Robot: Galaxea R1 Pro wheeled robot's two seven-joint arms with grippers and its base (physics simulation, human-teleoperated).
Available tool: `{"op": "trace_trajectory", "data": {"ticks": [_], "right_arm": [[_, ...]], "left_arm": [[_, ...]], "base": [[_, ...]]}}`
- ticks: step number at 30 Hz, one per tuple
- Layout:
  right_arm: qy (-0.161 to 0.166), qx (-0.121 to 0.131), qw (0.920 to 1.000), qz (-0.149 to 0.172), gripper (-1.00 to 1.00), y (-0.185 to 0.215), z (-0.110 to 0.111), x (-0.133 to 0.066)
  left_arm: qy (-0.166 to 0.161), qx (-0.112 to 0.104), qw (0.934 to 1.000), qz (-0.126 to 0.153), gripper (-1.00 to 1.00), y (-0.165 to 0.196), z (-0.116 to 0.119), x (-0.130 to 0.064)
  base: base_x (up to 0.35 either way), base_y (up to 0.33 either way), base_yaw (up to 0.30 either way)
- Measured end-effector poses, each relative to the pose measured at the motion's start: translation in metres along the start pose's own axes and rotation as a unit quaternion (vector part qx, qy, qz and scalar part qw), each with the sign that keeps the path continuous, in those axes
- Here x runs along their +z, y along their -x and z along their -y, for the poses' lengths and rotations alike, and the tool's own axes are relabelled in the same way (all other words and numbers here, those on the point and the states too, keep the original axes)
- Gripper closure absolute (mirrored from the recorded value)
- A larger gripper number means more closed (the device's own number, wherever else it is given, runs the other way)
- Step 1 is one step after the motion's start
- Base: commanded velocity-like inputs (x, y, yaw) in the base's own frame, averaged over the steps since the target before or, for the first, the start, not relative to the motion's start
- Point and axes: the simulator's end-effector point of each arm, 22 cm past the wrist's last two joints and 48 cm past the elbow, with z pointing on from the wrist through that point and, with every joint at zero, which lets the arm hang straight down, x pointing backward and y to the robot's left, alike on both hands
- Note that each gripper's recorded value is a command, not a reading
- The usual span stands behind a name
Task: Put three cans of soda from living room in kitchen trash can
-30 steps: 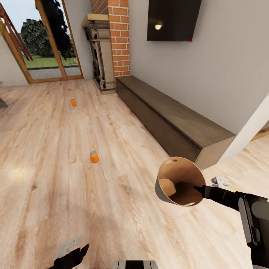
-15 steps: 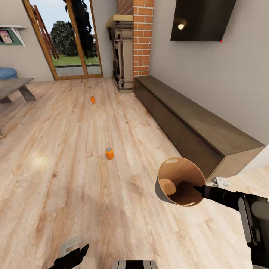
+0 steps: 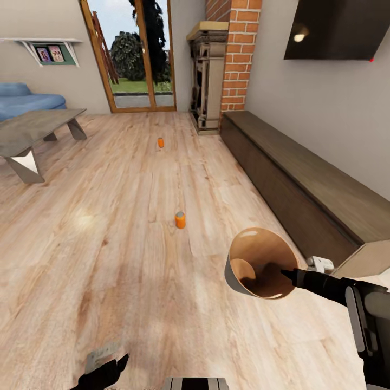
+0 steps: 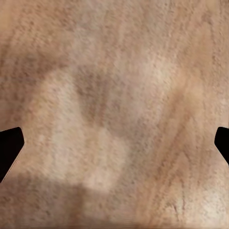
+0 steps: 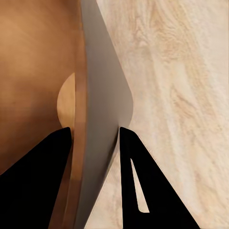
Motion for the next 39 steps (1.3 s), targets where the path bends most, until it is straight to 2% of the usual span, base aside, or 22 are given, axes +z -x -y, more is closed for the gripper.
{"op": "trace_trajectory", "data": {"ticks": [8,30,39], "right_arm": [[0.002,0.001,1.0000,0.000,1.00,0.000,-0.001,0.000],[0.004,-0.002,0.9999,0.011,1.00,0.008,-0.005,-0.008],[0.004,-0.003,0.9999,0.012,1.00,0.009,-0.006,-0.009]], "left_arm": [[0.000,0.000,1.0000,0.000,-1.00,0.000,0.000,0.000],[-0.005,0.001,0.9999,0.011,-1.00,0.009,0.004,-0.004],[-0.005,0.001,0.9999,0.013,-1.00,0.010,0.004,-0.004]], "base": [[0.000,0.000,0.260],[0.000,0.000,0.113],[0.000,0.000,0.021]]}}
